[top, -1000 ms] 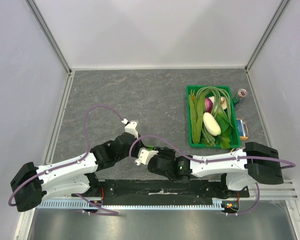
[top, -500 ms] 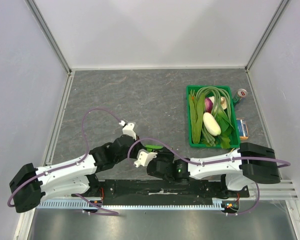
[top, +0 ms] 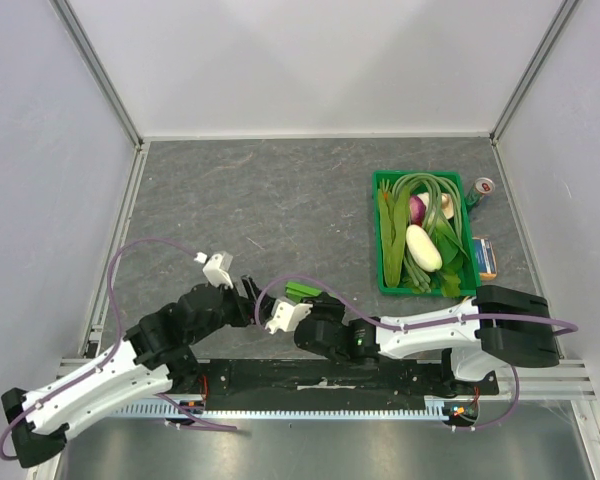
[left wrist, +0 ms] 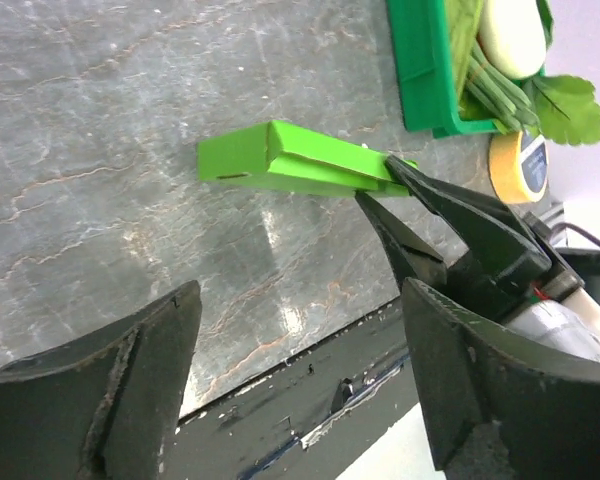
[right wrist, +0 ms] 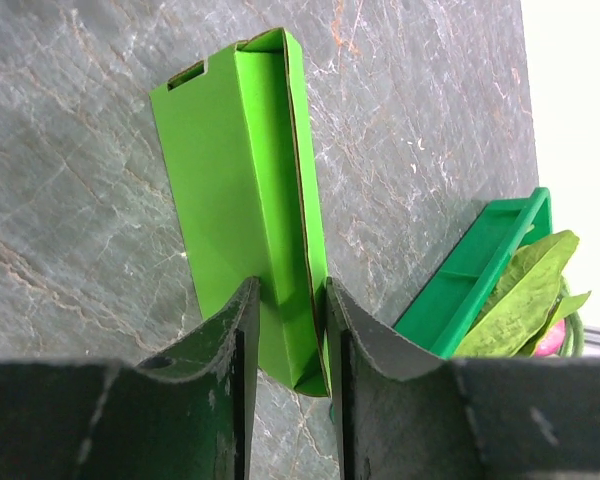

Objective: Fold the paper box

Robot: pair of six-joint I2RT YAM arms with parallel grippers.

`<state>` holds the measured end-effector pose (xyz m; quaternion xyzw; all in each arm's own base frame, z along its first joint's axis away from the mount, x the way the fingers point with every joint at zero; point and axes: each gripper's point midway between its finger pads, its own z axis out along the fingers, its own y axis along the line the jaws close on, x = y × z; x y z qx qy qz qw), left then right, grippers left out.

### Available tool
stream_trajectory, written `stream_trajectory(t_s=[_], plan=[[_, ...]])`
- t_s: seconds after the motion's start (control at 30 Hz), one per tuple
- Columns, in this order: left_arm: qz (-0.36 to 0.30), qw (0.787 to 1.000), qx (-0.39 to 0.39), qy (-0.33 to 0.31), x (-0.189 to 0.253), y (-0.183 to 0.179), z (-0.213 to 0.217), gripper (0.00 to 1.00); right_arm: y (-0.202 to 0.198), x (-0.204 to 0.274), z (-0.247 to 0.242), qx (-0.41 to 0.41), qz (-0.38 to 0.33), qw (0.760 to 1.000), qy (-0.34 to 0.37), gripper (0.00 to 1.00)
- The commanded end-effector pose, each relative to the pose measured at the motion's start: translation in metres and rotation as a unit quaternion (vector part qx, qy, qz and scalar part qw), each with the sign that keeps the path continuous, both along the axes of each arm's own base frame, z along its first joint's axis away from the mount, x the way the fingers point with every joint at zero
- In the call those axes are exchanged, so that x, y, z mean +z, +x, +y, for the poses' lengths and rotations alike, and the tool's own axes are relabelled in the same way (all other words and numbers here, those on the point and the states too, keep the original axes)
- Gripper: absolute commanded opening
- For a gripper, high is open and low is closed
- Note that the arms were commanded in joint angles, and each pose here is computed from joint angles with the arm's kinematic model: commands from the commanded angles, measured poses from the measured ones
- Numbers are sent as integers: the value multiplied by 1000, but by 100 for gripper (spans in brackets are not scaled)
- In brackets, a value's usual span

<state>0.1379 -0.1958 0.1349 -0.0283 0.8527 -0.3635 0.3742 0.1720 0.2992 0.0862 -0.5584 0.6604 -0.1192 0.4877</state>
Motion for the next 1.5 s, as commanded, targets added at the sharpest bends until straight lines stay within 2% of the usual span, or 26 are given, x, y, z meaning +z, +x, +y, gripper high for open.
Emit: stream_trajectory(t_s=[0.0, 0.03, 0.07, 0.2, 0.3, 0.33, 0.47, 0.63, 0.73, 0.87, 1.1, 1.3, 1.47], plan=[[19, 999, 11, -49, 36, 23, -13, 89, -6, -16, 4, 19, 24, 1000, -3, 27], [30, 998, 9, -49, 35, 30, -15, 90, -7, -16, 3, 19, 24, 1000, -5, 27], [69, 996, -1, -55, 29, 39, -16, 89, -7, -17, 3, 20, 25, 999, -6, 27], [65, 990, -22, -122, 35, 60, -17, 89, -8, -18, 5, 26, 30, 999, -6, 26], [76, 987, -31, -135, 25, 70, -20, 88, -8, -19, 5, 26, 31, 999, -6, 26], [66, 986, -40, -146, 29, 73, -24, 86, -8, -19, 5, 27, 33, 999, -7, 26], [95, 977, -67, -177, 11, 66, -34, 75, -5, -18, 5, 25, 37, 999, -1, 26], [135, 975, -54, -166, -14, 64, -33, 72, -5, -15, 4, 26, 43, 999, 8, 26], [141, 974, -55, -171, -19, 65, -35, 74, -4, -12, 4, 24, 44, 999, 17, 26], [137, 976, -44, -161, -25, 70, -33, 72, -3, -12, 4, 25, 47, 998, 17, 25], [145, 976, -37, -156, -41, 70, -31, 54, -2, -13, 6, 27, 46, 998, 12, 25], [159, 979, -11, -125, -74, 68, -21, 53, -3, -12, 6, 29, 47, 998, 14, 25], [168, 979, -14, -115, -90, 63, -19, 45, -3, -11, 6, 27, 48, 998, 17, 25]])
